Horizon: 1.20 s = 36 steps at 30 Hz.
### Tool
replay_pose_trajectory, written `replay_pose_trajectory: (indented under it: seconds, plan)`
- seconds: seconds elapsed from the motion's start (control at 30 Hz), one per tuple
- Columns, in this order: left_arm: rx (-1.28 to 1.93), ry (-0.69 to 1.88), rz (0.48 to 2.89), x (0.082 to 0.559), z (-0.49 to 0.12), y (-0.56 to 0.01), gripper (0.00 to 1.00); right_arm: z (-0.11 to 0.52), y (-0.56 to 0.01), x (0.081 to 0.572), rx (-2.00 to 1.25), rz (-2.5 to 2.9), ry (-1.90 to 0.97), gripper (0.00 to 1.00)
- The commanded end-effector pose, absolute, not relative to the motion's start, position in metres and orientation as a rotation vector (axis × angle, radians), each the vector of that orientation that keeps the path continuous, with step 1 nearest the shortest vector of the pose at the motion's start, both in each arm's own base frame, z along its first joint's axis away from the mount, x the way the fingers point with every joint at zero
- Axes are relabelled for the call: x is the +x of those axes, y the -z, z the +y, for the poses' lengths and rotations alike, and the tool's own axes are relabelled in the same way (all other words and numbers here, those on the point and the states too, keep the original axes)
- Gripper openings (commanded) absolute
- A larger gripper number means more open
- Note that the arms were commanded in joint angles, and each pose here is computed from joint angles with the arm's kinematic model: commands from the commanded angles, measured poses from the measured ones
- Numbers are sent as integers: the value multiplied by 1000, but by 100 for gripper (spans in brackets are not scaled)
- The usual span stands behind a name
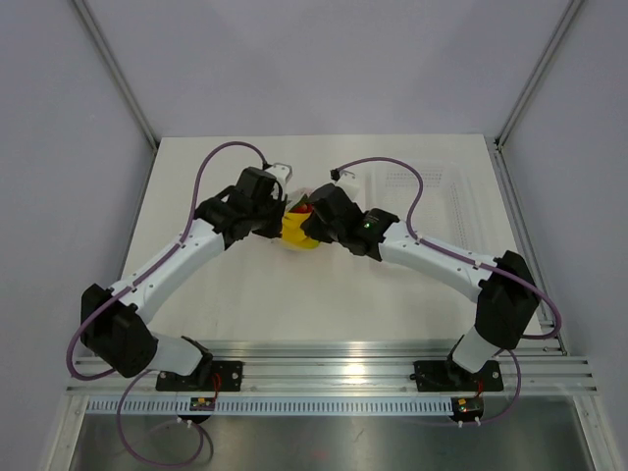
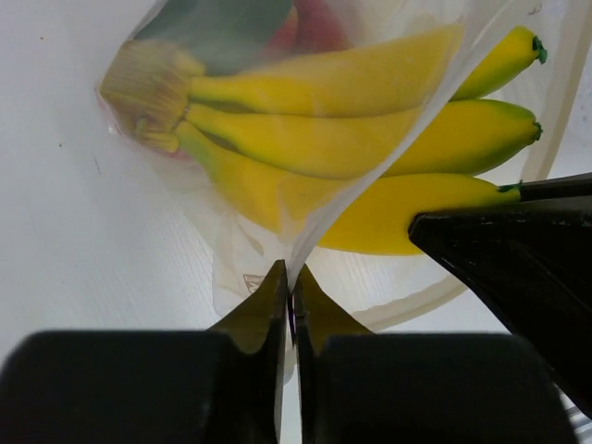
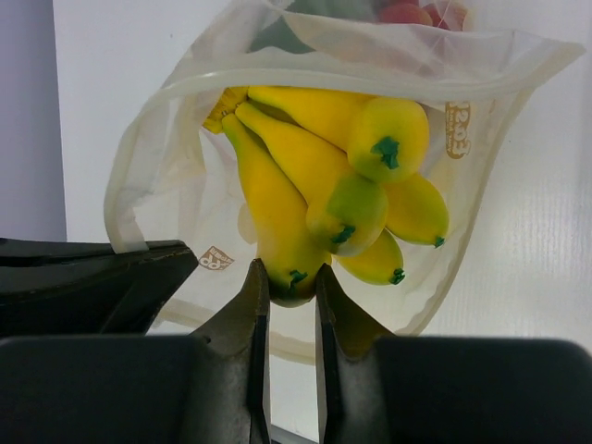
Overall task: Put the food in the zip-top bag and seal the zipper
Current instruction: Adjust the zipper food storage bag at the center of the board.
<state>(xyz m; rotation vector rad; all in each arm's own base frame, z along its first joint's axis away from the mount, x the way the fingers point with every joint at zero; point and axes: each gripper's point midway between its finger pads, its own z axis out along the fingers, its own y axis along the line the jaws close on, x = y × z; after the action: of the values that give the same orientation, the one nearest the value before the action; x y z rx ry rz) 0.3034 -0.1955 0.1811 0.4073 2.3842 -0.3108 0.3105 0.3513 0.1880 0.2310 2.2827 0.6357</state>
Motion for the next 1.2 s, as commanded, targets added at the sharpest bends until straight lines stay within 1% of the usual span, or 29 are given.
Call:
replay_pose_trajectory:
  seconds: [0.0, 0.1, 0.13, 0.2, 0.3, 0.33, 0.43, 0.47, 0.63, 0.7, 0.8, 0.9, 0.97, 1.07, 1.1, 1.13, 1.17]
  plan:
    - [391, 335, 2284, 317, -203, -223, 0, 351, -238, 325, 308, 2155, -809, 0]
    - [410, 409, 2241, 314, -211, -242, 0, 357, -251, 328, 317, 2121, -889, 0]
    - [442, 479, 2230, 309, -220, -247, 0, 361, -247, 331, 320, 2125, -889, 0]
    - [467, 531, 2216, 305, -227, -256, 0, 366, -248, 338, 344, 2123, -887, 0]
    - [527, 648, 2216, 295, -242, -260, 0, 374, -228, 353, 389, 2144, -881, 0]
    - [544, 689, 2213, 291, -247, -261, 0, 374, -212, 361, 410, 2168, -852, 0]
    - [554, 757, 2213, 286, -251, -263, 0, 373, -195, 371, 472, 2213, -876, 0]
    - [553, 770, 2213, 285, -251, -263, 0, 371, -189, 371, 484, 2220, -881, 0]
    - [554, 837, 2214, 280, -253, -262, 0, 368, -214, 368, 511, 2140, -973, 0]
    - [562, 878, 2206, 276, -256, -264, 0, 367, -212, 367, 522, 2135, -974, 0]
    - [582, 951, 2163, 268, -262, -275, 0, 369, -193, 373, 544, 2169, -934, 0]
    - [577, 962, 2161, 267, -261, -278, 0, 375, -174, 373, 548, 2216, -922, 0]
    - [548, 948, 2180, 272, -256, -273, 0, 373, -170, 368, 541, 2234, -921, 6]
    - [469, 973, 2191, 283, -247, -276, 0, 361, -172, 360, 528, 2232, -889, 30]
    - [449, 986, 2175, 288, -245, -280, 0, 356, -174, 359, 513, 2228, -876, 35]
    - [429, 1015, 2161, 292, -241, -287, 0, 352, -185, 356, 500, 2210, -878, 45]
    - [397, 1039, 2157, 294, -240, -292, 0, 349, -189, 354, 484, 2209, -870, 51]
